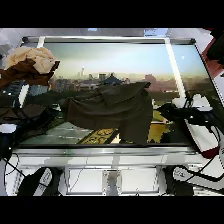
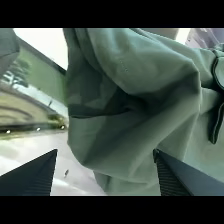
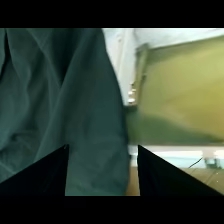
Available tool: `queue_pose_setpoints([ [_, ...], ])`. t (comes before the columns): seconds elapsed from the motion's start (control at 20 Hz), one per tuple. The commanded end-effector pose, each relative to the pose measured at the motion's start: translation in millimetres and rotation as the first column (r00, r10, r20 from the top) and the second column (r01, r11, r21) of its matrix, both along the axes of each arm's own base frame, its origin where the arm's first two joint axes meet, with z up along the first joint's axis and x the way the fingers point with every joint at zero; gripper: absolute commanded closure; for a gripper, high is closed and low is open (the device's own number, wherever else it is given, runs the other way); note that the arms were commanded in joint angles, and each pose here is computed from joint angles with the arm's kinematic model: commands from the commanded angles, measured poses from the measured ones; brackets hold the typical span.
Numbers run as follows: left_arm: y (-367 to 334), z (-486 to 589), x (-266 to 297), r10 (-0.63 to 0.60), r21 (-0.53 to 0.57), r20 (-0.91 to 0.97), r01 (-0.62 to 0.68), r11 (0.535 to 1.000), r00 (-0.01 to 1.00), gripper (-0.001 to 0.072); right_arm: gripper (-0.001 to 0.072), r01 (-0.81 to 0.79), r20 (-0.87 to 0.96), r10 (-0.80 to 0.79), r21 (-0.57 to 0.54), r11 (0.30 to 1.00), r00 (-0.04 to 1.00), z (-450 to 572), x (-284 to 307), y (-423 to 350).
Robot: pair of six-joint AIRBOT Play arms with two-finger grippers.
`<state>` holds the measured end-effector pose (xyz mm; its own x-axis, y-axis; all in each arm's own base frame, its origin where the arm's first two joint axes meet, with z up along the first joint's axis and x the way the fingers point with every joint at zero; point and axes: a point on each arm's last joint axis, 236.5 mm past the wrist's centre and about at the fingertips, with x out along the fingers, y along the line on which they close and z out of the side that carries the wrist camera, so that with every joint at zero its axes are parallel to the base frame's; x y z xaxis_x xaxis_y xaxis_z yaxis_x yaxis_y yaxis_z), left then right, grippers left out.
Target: Fold the shirts.
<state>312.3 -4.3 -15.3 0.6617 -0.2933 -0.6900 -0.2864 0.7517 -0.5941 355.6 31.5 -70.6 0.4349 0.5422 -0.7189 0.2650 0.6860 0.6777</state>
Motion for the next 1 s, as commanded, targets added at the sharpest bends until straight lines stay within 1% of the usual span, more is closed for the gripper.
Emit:
queue_pose_setpoints([
  [0.0,-7,-9,0,-0.021,-0.033,-0.008,0.021,0.999,1.000,0.0010,0.0238,-0.010,-0.014,0.010,-0.016,1.000,1.000,-22,7,21],
  [0.05,-8,-9,0,-0.027,-0.034,-0.010,0.027,0.999,1.000,0.0010,0.0240,-0.009,-0.021,0.009,-0.014,1.000,1.000,-25,7,22],
  [0.15,-8,-9,-1,-0.031,-0.033,-0.009,0.031,0.999,0.999,0.0010,0.0313,-0.010,-0.030,0.009,-0.011,1.000,0.999,-27,6,23],
  [0.2,-8,-9,0,-0.031,-0.033,-0.009,0.031,0.999,0.999,0.0010,0.0323,-0.011,-0.032,0.011,-0.012,1.000,0.999,-28,6,23],
  [0.4,-9,-9,-1,-0.033,-0.035,-0.011,0.033,0.999,0.999,0.0010,0.0322,-0.014,-0.038,0.013,-0.012,1.000,0.999,-30,5,23],
  [0.5,-10,-9,-2,-0.037,-0.037,-0.013,0.037,0.999,0.999,0.0010,0.0322,-0.019,-0.040,0.018,-0.032,0.999,0.999,-33,4,19],
  [0.85,-10,-8,-1,-0.045,-0.032,-0.004,0.045,0.998,0.999,0.0010,0.0323,-0.009,-0.078,0.006,-0.031,0.999,0.997,-37,-1,20],
  [0.95,-12,-5,2,-0.036,-0.052,0.007,0.036,0.998,0.999,0.0010,0.0331,-0.014,-0.087,0.011,-0.028,1.000,0.996,-38,-2,24],
])
